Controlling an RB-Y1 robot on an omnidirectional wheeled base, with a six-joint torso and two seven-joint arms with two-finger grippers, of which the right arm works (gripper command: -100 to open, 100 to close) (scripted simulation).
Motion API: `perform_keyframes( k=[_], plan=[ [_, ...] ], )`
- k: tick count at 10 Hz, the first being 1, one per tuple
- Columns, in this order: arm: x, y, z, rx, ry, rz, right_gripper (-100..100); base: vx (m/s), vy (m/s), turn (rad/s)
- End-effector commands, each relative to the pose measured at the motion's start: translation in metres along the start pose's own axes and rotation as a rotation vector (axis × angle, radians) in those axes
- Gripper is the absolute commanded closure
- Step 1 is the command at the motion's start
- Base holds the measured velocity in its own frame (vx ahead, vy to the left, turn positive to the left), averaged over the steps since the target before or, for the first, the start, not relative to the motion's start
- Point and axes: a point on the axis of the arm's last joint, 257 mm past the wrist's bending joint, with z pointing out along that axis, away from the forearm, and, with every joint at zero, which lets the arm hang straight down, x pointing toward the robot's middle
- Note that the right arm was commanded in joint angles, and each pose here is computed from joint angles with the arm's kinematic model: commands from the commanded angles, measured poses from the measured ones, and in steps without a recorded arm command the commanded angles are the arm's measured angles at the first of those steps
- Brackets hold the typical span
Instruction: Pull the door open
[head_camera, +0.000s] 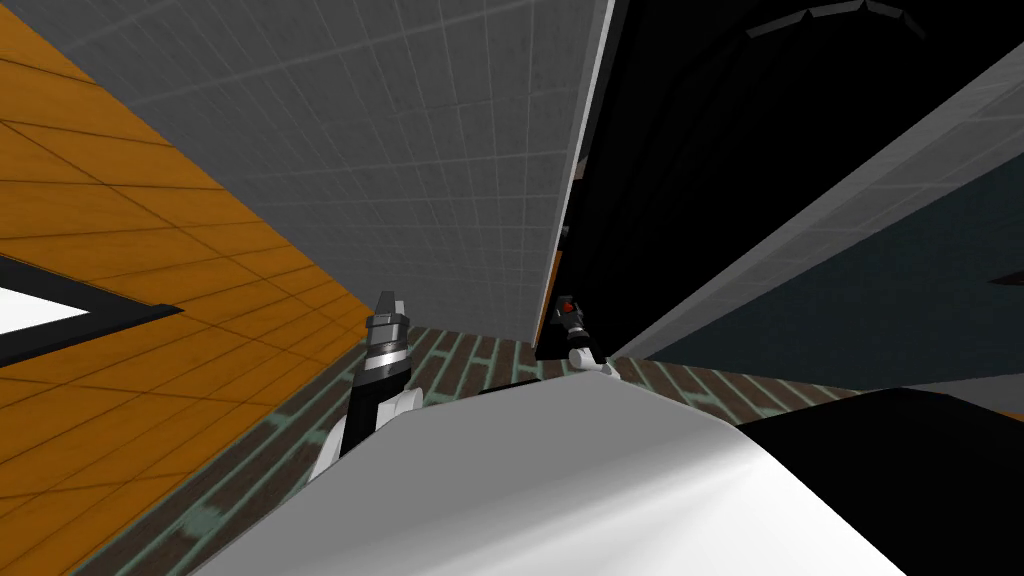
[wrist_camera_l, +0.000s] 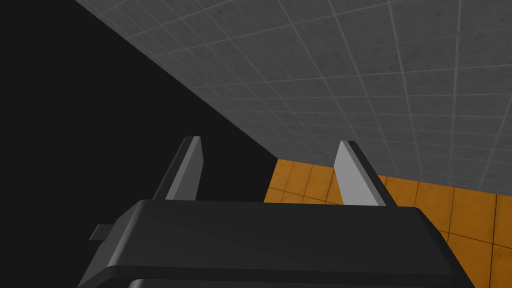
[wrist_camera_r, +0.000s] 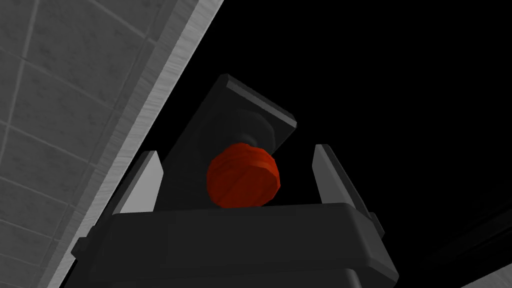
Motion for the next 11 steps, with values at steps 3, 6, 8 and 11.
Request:
perform_keyframes(
  k=[3,6,8,11],
  plan=[
    [-0.001,-0.002,-0.0057,-0.011,-0.024,0.165,-100,-0.07,-0.041,0.076],
    [-0.003,-0.005,-0.0129,-0.026,-0.052,0.364,-100,-0.081,-0.029,0.105],
    [-0.003,-0.006,-0.015,-0.031,-0.06,0.431,-100,-0.063,-0.023,0.037],
    [-0.004,-0.009,-0.02,-0.043,-0.078,0.573,-100,-0.074,-0.026,0.087]
  ],
)
